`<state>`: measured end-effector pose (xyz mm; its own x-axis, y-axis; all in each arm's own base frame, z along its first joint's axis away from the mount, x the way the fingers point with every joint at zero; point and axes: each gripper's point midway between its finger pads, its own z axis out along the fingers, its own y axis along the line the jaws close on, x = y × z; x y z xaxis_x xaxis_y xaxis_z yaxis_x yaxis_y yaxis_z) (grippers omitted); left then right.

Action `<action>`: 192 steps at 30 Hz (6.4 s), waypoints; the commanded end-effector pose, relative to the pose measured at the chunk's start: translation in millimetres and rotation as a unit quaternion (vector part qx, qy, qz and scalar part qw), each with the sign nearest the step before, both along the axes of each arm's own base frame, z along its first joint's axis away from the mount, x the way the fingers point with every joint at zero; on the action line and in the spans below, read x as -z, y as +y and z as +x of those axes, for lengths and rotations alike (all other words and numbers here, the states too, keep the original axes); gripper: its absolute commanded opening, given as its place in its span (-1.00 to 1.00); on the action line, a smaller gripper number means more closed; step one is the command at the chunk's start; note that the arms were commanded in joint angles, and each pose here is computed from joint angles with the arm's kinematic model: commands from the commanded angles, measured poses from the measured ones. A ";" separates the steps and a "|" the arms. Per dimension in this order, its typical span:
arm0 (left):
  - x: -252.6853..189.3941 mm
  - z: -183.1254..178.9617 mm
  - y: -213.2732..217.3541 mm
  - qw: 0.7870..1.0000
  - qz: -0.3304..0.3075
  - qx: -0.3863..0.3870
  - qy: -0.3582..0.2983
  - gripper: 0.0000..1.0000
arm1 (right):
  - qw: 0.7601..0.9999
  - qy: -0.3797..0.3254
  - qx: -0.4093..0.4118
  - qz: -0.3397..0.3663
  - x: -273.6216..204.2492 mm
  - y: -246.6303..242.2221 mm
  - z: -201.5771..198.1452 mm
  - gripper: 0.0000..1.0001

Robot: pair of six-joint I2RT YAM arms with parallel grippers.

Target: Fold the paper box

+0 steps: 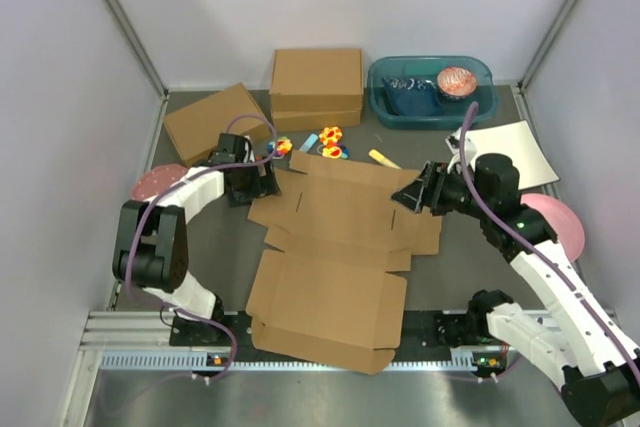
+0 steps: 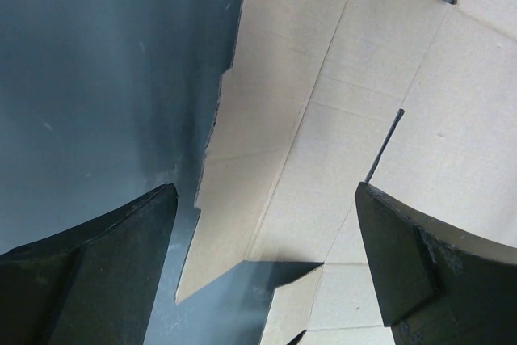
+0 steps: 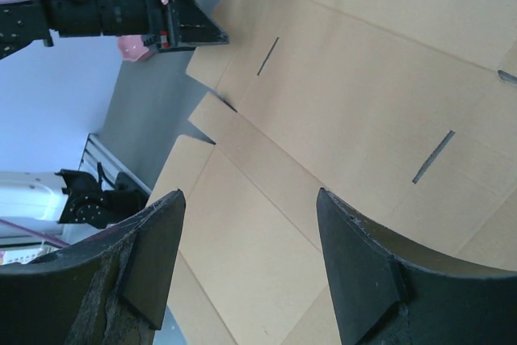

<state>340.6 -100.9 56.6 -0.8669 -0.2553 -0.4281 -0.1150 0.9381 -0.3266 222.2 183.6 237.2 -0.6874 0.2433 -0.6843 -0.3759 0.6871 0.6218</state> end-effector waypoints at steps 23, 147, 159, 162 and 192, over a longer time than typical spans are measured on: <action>-35.9 -5.0 -70.4 0.983 -0.081 0.101 -0.134 -0.90 | 0.999 -0.039 0.013 -0.007 -29.8 7.3 32.8 0.27; -194.6 31.2 -126.1 0.889 -0.177 0.167 -0.389 -0.09 | 0.932 -0.149 -0.232 -0.233 42.6 117.0 84.9 -1.00; -160.3 -16.7 -141.2 0.870 -0.225 0.242 -0.367 0.15 | 0.927 -0.148 -0.244 -0.243 42.5 121.3 80.4 -1.00; -158.1 -19.1 -141.5 0.870 -0.223 0.246 -0.365 0.15 | 0.927 -0.144 -0.247 -0.242 44.8 122.0 79.6 -1.00; -159.1 -61.3 -162.8 0.876 -0.135 0.256 -0.385 -0.36 | 0.925 -0.146 -0.244 -0.253 46.0 120.0 71.1 -1.00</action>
